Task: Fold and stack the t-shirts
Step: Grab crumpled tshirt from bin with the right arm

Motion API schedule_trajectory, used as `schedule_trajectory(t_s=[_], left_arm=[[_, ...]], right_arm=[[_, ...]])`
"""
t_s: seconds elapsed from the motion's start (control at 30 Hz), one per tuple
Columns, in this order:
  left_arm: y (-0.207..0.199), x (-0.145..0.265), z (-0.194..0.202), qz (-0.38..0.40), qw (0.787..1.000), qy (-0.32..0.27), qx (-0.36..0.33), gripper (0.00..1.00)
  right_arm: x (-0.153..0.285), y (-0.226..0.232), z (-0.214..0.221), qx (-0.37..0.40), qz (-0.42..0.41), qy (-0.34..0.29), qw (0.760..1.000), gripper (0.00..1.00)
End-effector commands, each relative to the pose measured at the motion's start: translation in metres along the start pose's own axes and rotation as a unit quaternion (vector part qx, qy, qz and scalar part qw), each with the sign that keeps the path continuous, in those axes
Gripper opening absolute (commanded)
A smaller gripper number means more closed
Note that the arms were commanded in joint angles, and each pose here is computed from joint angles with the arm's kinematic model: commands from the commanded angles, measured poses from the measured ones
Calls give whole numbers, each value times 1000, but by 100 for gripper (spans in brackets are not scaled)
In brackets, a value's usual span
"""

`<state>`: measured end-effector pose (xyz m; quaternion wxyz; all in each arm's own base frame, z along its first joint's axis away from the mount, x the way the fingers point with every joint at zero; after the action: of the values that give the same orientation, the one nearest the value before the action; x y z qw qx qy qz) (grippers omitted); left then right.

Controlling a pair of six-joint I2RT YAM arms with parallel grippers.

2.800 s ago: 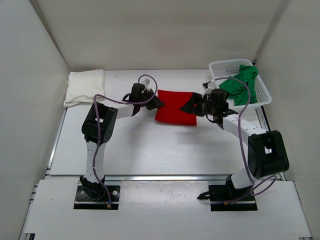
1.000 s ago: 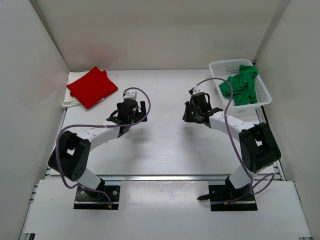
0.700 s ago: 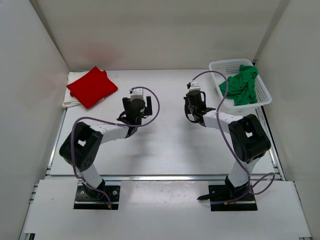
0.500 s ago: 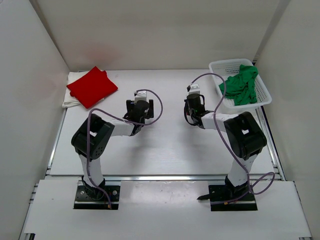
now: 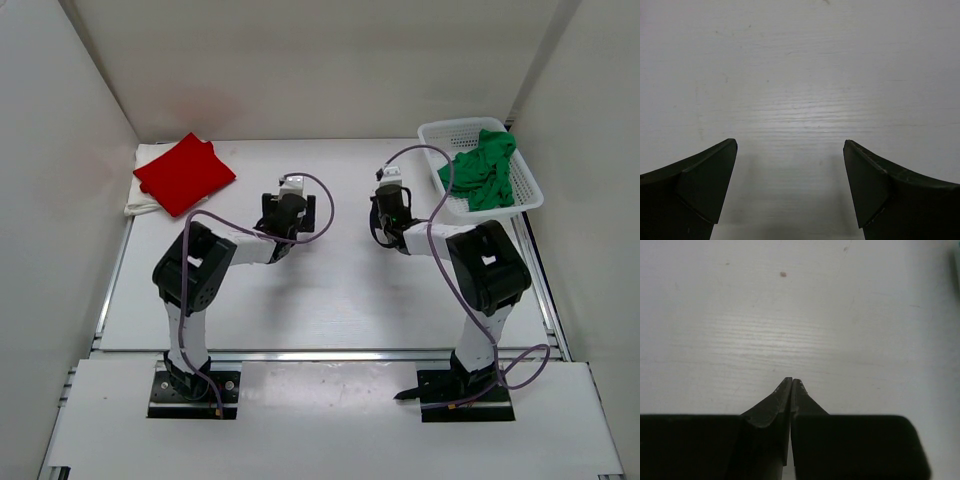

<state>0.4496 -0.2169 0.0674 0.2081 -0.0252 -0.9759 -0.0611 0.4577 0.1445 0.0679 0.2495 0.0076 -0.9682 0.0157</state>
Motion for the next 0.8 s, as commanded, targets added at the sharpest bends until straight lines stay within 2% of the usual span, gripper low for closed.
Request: schedule_trajectory(t_s=[0.0,0.03,0.13,0.27,0.33,0.37,0.5,0.57,0.6,0.63,0.67,0.7,0.73,0.77], left_arm=[[24,-2,-22,5,998,-19,53,99],[17,-2,-20,20,999,-10,36,98],[15,-5,-25,0,999,-14,34,99],[22,2,-19,34,997,-24,66,99],[27,-10,-18,42,995,-4,88,99],[26,-13,-12,40,996,18,81,99],[6,-14,-22,38,999,11,30,99],[10,-9,-25,29,999,-7,31,98],[7,-4,-25,37,999,-10,30,94],[8,-3,-24,41,999,-14,33,62],[11,0,-24,35,998,-19,38,49],[5,4,-24,41,998,-22,38,28],[6,6,-28,32,998,-22,41,19],[-4,8,-29,42,998,-6,38,17]], right_arm=[[7,2,-27,-25,-14,-44,999,0],[7,-1,-27,-28,-9,-41,999,0],[4,-4,-24,-38,8,-33,999,0],[12,5,-29,-23,0,-55,998,0],[16,3,-23,-16,-1,-60,998,0],[14,0,-25,-21,2,-61,998,0],[12,-9,-24,-49,-14,-51,997,0],[8,-14,-26,-63,-22,-45,997,7],[7,-14,-28,-72,-28,-41,996,14],[4,-13,-26,-70,-33,-33,996,22],[2,-13,-23,-70,-40,-21,997,24],[-3,-12,-21,-70,-46,-7,996,23],[-5,-7,-32,-75,-58,-10,995,12],[-6,-3,-21,-74,-74,18,994,2]])
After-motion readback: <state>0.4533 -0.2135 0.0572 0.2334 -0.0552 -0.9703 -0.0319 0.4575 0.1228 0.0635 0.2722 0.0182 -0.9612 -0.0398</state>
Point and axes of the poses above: each gripper's point midway between its finger pads, its own x axis back along the fingers, its own y axis along the line the jaws close on, z = x × y, the point moved 1 cm from there along x, back along the fingers, and after that the axes turned 4 degrees about -x, right-handed, at the moved point
